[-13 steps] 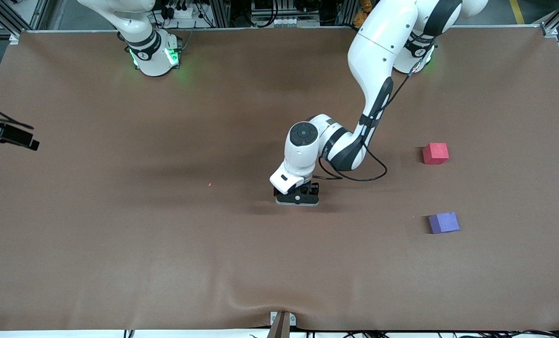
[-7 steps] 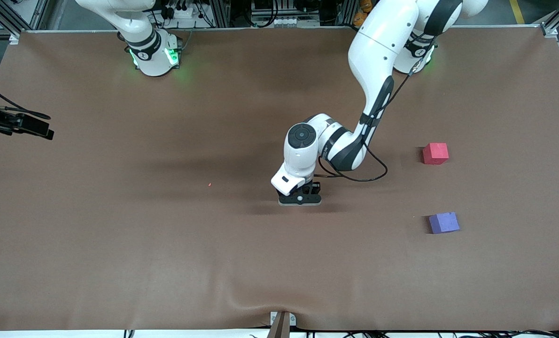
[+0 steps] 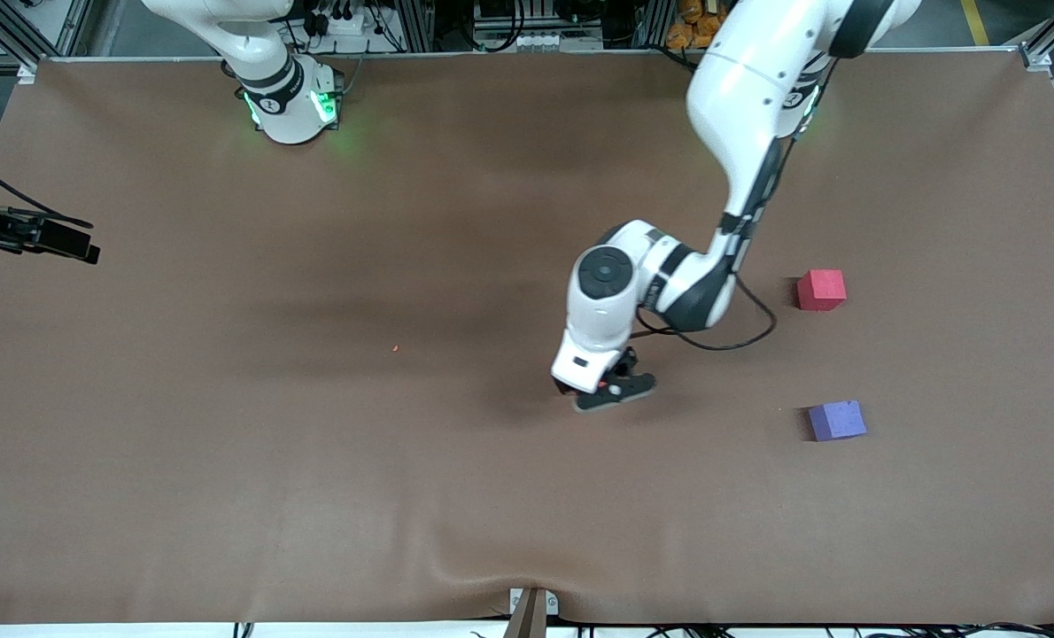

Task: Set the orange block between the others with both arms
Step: 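Carry the orange cube with the left gripper between the pink and blue cubes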

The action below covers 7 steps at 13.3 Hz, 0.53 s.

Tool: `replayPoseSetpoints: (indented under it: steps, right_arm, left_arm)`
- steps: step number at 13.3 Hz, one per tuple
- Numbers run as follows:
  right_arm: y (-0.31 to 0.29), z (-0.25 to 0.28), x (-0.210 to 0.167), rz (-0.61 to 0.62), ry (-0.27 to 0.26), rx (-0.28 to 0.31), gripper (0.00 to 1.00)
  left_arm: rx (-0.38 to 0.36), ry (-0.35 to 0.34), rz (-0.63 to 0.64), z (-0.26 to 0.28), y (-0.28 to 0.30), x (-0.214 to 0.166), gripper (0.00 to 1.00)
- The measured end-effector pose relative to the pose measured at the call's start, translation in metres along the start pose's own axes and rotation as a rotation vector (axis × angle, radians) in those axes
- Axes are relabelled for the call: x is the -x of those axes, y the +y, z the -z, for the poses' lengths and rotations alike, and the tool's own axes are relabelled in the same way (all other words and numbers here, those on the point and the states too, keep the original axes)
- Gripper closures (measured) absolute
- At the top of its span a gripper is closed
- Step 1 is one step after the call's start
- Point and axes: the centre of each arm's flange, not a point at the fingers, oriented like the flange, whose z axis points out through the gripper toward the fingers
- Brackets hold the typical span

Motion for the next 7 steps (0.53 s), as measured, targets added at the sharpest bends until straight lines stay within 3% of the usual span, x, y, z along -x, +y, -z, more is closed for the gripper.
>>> replayPoseSetpoints:
  steps: [3,7]
  right_arm:
    - [0.004,-0.006,0.001,-0.007,-0.028,-0.004,0.00]
    - [0.002,-0.007,0.001,-0.002,-0.029,-0.006,0.00]
  left_arm:
    - [-0.032,-0.014,0.046,0.031,-0.070,-0.043,0.48]
    - [-0.098,-0.081,-0.042,0.028,-0.174,-0.073,0.48]
